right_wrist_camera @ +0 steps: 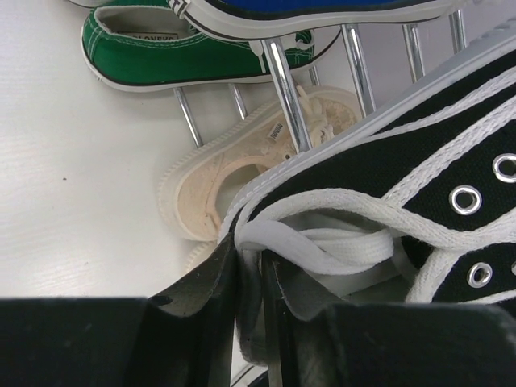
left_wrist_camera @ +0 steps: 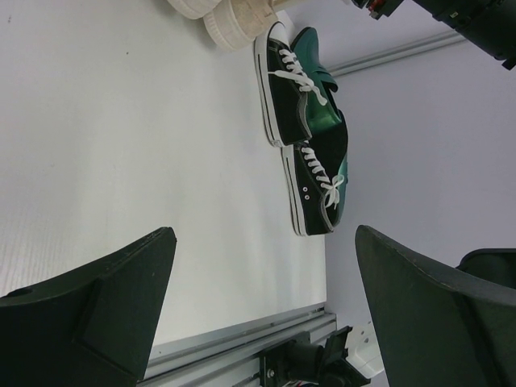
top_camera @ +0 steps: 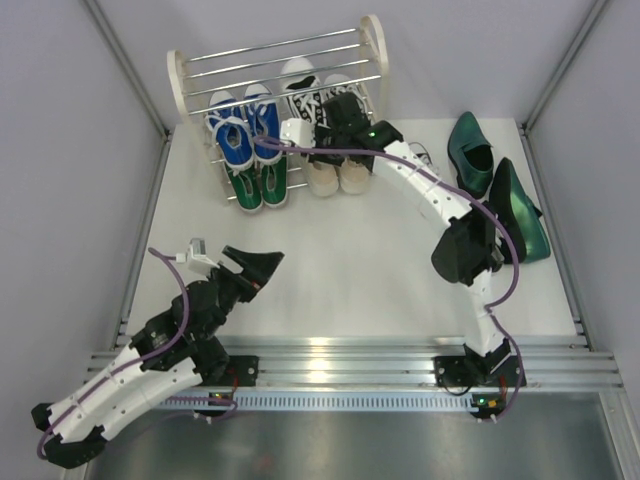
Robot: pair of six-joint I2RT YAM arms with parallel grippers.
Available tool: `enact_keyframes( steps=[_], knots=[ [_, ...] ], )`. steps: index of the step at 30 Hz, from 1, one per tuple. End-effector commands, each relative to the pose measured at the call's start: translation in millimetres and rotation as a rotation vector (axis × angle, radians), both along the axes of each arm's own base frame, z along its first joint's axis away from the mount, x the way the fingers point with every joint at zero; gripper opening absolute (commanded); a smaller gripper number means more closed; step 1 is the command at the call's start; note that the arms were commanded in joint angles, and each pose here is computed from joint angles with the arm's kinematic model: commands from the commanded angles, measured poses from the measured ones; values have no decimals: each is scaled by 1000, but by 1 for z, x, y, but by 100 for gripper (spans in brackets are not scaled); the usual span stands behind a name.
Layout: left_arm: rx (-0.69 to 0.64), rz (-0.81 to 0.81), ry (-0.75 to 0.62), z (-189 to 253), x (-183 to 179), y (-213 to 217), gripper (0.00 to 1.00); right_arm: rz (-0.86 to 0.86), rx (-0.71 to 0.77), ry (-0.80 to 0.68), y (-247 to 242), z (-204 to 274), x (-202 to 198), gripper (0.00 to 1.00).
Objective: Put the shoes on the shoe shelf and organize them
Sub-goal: Place the shoe at the shoe shelf.
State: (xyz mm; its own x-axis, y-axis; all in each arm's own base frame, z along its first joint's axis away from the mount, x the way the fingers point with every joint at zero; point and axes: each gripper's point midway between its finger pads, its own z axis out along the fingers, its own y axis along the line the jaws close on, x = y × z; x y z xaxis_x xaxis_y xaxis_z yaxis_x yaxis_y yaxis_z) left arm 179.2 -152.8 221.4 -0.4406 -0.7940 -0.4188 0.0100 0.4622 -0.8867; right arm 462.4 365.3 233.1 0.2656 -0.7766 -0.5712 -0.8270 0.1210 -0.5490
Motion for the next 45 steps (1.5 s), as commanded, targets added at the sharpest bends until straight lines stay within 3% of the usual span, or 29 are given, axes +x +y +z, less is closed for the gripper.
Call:
enact_keyframes(
  steps=[1,16,32,43,45],
  knots=[
    [-34,-15,-21,15,0,-4,98,-47,152,-162,-6,78,13,17],
    [-31,-34,-27,19,2,-11,98,-45,183,-119,-11,73,-4,14],
    [-34,-47,-37,27,2,-15,98,-217,301,-223,-16,108,28,52],
    [-35,-68,-38,32,1,-19,98,-266,325,-260,-20,117,39,52],
    [-34,-68,-40,34,1,-19,98,-267,328,-253,-22,118,37,60]
  ],
)
